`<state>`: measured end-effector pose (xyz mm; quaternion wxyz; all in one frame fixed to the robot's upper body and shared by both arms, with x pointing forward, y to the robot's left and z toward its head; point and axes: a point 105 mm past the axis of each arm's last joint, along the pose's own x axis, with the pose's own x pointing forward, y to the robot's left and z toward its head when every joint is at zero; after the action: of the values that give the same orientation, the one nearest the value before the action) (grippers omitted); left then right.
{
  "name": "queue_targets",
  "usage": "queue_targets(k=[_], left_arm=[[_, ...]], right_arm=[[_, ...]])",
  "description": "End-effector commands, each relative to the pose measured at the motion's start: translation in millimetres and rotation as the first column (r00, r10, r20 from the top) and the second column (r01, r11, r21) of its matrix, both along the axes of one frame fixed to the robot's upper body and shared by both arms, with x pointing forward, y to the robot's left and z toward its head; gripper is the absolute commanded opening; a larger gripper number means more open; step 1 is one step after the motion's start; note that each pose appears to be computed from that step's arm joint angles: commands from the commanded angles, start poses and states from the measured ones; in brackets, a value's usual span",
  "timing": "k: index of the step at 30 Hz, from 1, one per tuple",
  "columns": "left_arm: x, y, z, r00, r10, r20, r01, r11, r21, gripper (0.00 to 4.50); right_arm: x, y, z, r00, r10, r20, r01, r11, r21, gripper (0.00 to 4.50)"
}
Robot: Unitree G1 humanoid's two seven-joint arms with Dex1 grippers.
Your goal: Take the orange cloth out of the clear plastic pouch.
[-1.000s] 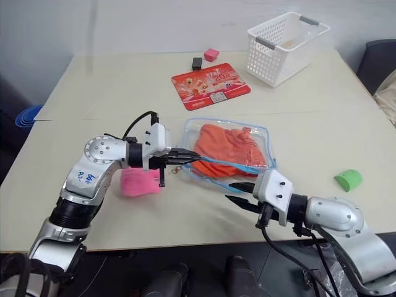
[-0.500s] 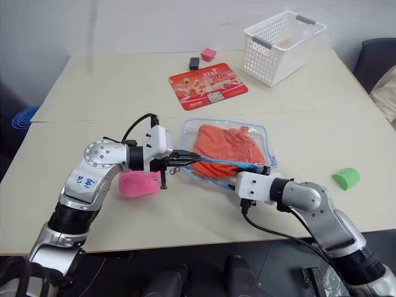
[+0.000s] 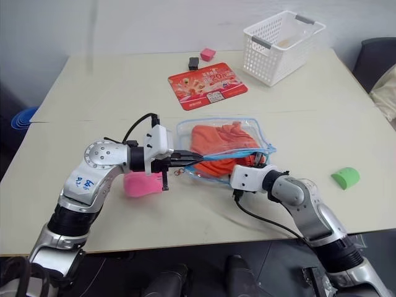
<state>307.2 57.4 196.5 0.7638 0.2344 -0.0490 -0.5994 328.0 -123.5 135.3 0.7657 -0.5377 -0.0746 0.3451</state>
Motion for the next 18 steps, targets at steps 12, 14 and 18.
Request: queue_targets(k=[12,14,18], left_arm=[[-10.7,-13.5,17.6,0.999,-0.036,0.026,0.038,0.997,-0.073,0.00],[-10.4,-13.8,18.4,0.999,-0.034,0.023,0.035,0.996,-0.079,0.00],[-8.0,-13.9,20.6,1.000,-0.016,0.009,0.017,0.995,-0.103,0.00]], right_arm=[[38.3,14.2,-33.1,0.991,-0.005,0.133,0.030,0.981,-0.193,4.12],[38.4,16.3,-40.1,0.994,0.004,0.111,0.018,0.981,-0.192,3.61],[34.5,21.0,-43.4,0.995,0.035,0.098,-0.016,0.982,-0.189,2.14]])
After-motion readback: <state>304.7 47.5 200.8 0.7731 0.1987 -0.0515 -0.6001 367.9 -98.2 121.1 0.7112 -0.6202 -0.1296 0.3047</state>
